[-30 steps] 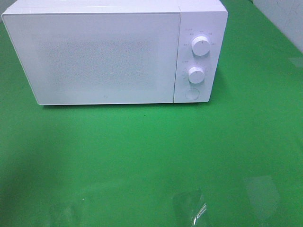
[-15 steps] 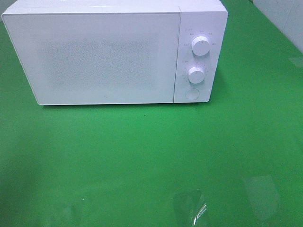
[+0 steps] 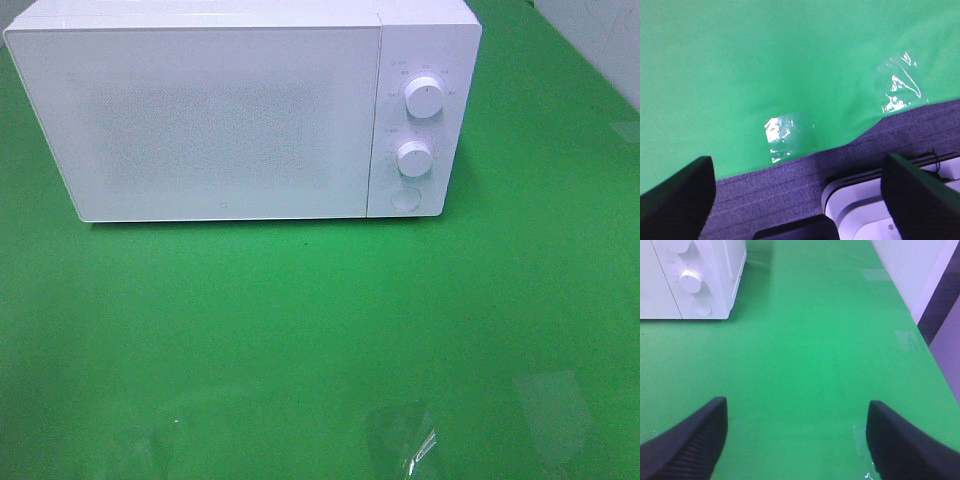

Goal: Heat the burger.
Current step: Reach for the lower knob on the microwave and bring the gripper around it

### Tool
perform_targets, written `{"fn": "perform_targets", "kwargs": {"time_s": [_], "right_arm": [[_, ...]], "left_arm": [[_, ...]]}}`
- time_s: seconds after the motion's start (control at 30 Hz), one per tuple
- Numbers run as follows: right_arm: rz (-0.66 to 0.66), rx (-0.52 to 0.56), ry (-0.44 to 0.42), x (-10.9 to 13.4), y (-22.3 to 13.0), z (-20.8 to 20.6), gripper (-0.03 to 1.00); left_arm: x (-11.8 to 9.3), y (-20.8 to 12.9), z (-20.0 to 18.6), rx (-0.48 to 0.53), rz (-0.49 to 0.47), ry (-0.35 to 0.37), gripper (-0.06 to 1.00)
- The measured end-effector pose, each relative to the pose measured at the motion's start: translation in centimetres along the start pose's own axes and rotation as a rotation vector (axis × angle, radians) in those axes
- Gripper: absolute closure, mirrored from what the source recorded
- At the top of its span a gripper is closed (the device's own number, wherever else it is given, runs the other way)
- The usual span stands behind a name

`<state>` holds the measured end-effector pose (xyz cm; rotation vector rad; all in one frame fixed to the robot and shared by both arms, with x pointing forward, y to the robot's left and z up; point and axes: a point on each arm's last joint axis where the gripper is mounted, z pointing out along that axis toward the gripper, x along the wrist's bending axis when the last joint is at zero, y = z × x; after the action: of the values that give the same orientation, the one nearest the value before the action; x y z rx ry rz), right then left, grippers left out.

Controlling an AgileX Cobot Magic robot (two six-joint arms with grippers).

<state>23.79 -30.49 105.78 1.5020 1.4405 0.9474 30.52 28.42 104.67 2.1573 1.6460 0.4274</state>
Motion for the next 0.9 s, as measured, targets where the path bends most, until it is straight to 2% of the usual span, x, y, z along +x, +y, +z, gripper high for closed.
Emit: {"fn": "perform_targets", "kwargs": {"time_s": [0.13, 0.7, 0.9], "right_arm": [[0.0, 0.0, 0.0, 0.0, 0.0, 0.0, 0.24], [0.0, 0.0, 0.0, 0.0, 0.0, 0.0, 0.24], [0.0, 0.0, 0.0, 0.0, 0.0, 0.0, 0.24]], "left_arm": [[0.0, -0.3, 0.2, -0.078, -0.002, -0.003, 0.12], [-0.3, -0.4, 0.4, -0.102, -0.006, -0.033, 0.12], [-0.2, -1.2, -0.7, -0.191, -0.049, -0.013, 0.12]]}}
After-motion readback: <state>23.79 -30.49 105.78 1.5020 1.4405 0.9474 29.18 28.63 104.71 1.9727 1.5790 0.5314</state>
